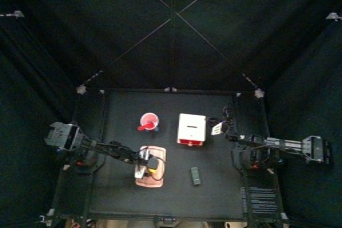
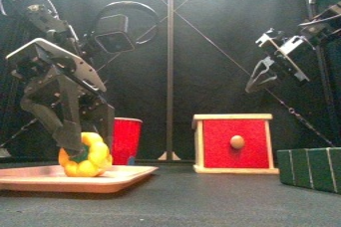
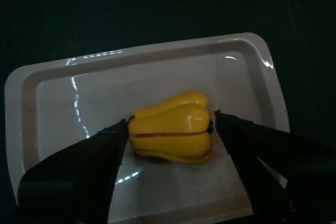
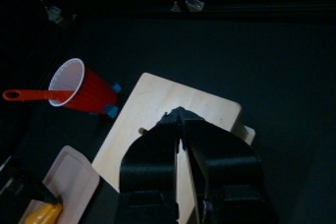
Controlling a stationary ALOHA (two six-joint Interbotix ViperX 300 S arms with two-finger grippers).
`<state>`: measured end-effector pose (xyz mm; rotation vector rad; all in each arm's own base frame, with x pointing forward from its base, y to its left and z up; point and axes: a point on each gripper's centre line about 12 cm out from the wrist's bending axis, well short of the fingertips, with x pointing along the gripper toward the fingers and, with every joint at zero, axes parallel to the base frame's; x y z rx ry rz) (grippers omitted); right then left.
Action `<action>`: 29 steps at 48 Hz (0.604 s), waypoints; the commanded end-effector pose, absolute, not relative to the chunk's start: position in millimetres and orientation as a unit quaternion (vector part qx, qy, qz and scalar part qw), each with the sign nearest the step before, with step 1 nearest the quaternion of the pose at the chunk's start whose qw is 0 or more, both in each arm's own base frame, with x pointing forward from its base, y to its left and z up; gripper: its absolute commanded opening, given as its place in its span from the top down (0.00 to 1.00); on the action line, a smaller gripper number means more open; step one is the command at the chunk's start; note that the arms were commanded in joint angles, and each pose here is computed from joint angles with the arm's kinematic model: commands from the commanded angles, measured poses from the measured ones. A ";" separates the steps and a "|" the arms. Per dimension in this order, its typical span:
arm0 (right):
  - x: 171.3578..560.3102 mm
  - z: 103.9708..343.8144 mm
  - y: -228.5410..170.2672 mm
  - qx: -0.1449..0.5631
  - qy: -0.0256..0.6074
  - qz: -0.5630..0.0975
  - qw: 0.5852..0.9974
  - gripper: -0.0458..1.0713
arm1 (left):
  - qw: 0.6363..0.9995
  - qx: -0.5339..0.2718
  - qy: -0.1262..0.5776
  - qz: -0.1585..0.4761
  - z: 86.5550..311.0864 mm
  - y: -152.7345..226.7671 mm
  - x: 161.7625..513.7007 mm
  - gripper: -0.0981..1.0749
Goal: Place squash on plate
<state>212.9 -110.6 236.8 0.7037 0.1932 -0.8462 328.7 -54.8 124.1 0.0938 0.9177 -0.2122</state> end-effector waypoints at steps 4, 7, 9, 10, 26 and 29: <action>214.0 241.5 -110.7 0.334 0.085 -0.398 0.850 0.62 | 0.912 0.045 0.398 -0.095 147.3 -51.8 323.9 0.06; 214.2 241.2 -110.8 0.334 0.086 -0.399 0.850 0.62 | 0.920 0.048 0.377 -0.092 153.2 -51.8 318.3 0.06; 214.2 241.2 -110.8 0.334 0.086 -0.399 0.850 0.62 | 0.926 0.050 0.363 -0.088 157.1 -50.5 314.9 0.06; 214.1 241.2 -110.9 0.333 0.086 -0.399 0.850 0.62 | 0.929 0.050 0.355 -0.086 158.9 -50.1 313.2 0.06; 214.2 241.2 -110.8 0.334 0.086 -0.399 0.850 0.62 | 0.954 0.058 0.286 -0.071 171.3 -47.1 292.3 0.06; 214.2 241.2 -110.8 0.334 0.086 -0.399 0.850 0.62 | 0.954 0.059 0.286 -0.071 170.9 -47.0 292.0 0.06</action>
